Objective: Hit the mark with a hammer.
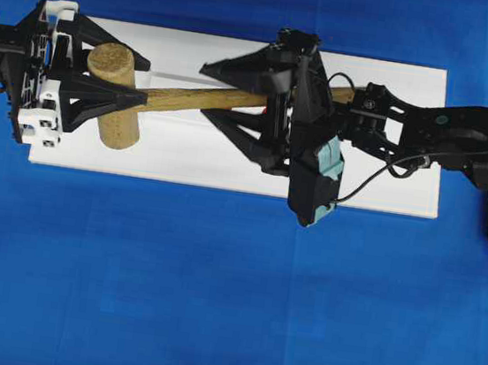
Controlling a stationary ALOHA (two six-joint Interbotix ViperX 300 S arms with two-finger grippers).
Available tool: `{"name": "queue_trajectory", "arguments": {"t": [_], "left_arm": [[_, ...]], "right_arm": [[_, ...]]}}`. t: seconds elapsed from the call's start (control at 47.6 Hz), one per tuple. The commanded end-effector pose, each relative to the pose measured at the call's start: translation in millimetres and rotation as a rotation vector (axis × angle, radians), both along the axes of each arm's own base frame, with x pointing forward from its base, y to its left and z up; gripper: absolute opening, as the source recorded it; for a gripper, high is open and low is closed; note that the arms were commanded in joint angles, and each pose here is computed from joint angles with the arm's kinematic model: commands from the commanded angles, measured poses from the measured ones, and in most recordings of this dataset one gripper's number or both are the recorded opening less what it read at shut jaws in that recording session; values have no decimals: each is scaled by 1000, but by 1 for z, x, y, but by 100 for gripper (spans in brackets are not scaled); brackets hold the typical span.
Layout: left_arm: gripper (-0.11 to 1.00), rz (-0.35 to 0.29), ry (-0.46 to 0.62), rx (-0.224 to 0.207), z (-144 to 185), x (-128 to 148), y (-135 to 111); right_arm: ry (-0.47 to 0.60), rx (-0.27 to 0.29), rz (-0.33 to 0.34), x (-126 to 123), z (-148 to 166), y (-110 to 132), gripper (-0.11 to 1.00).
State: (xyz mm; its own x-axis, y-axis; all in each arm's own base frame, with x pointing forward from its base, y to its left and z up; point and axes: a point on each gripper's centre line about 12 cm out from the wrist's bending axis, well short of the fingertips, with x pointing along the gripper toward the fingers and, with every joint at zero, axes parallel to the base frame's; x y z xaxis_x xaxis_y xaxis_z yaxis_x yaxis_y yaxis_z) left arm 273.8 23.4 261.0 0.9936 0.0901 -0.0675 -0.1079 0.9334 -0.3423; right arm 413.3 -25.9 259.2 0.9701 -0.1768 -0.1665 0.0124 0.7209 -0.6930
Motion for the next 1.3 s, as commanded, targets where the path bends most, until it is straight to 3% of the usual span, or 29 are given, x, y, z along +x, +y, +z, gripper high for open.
{"name": "queue_trajectory", "arguments": {"t": [0.0,0.084,0.315,0.504,0.567,0.798,1.029,1.176,1.281], "left_arm": [[45,-1,-17,16,9,1,0],[45,-4,5,51,7,1,0],[45,-36,80,254,0,1,-2],[45,-92,117,427,-4,0,-11],[45,-104,115,458,-3,1,-14],[45,-108,113,466,-2,1,-15],[45,-108,110,466,-1,1,-15],[45,-107,112,467,-2,2,-15],[45,-109,113,467,-2,2,-15]], "right_arm": [[-26,38,0,2,15,2,84],[-5,99,-3,1,14,4,96],[49,344,-27,0,13,9,92],[55,465,-55,-1,11,10,92],[57,487,-61,-1,10,11,92],[54,543,-84,0,8,9,93],[108,603,-130,7,-19,8,92],[117,622,-144,7,-24,7,91],[120,620,-143,7,-24,8,85]]}}
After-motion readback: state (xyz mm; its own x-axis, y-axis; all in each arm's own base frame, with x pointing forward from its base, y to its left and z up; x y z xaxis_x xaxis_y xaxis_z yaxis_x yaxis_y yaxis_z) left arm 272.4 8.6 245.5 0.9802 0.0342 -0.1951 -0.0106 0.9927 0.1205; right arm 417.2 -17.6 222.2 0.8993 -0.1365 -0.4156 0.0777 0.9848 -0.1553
